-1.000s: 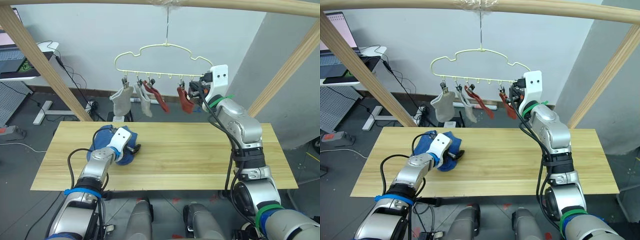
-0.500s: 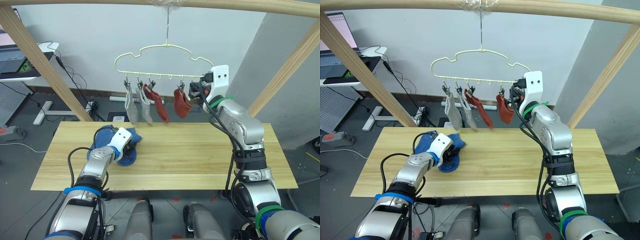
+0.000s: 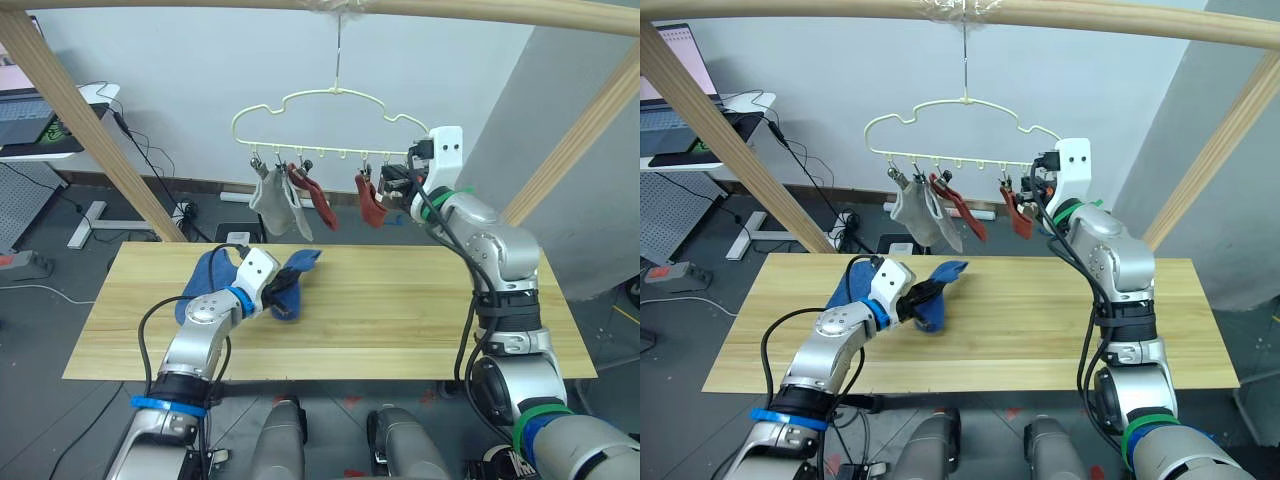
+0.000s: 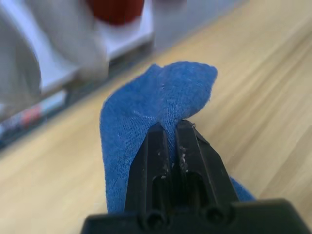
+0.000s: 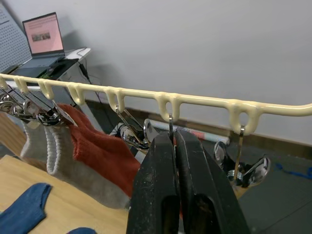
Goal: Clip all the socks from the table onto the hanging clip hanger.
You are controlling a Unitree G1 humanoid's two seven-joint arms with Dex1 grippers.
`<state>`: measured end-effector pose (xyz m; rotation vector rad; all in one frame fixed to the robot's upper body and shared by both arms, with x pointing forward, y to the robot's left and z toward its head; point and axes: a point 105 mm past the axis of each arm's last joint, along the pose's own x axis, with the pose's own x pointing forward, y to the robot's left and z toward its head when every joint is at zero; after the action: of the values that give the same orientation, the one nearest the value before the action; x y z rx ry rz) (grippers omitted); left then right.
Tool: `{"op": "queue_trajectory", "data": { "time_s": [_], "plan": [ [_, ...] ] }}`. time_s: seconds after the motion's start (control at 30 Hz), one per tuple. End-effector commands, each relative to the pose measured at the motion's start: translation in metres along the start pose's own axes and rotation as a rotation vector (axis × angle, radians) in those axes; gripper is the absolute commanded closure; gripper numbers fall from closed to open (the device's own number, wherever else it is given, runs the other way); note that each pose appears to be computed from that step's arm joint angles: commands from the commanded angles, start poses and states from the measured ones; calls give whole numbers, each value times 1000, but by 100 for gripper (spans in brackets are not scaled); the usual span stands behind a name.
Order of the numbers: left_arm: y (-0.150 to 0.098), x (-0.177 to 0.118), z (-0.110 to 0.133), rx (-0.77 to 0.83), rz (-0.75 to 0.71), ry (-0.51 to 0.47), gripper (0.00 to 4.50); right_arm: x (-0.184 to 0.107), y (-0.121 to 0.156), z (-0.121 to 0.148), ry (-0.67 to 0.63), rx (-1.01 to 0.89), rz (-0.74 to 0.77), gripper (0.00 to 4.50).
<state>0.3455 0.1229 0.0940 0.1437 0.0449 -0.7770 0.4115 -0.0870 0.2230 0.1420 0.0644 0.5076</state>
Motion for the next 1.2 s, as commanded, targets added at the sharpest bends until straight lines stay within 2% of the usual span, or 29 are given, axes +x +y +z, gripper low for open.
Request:
{"op": "queue_trajectory", "data": {
  "time_s": [0.03, 0.2, 0.47, 0.73, 1.2],
  "plan": [
    [-22, 3, 41, 148, -60, -177, 445, -2, 1, -1, 85, 126, 52, 450],
    [-34, 14, 54, 226, -52, -263, 445, -4, 7, 4, 139, 275, 90, 450],
    [-44, 24, 58, 256, -66, -299, 445, -6, 17, 9, 163, 394, 106, 450],
    [-41, 30, 68, 271, -24, -351, 445, -8, 17, 7, 179, 400, 94, 450],
    [-44, 37, 69, 278, -34, -360, 445, -11, 25, 9, 182, 447, 117, 450]
  ]
}}
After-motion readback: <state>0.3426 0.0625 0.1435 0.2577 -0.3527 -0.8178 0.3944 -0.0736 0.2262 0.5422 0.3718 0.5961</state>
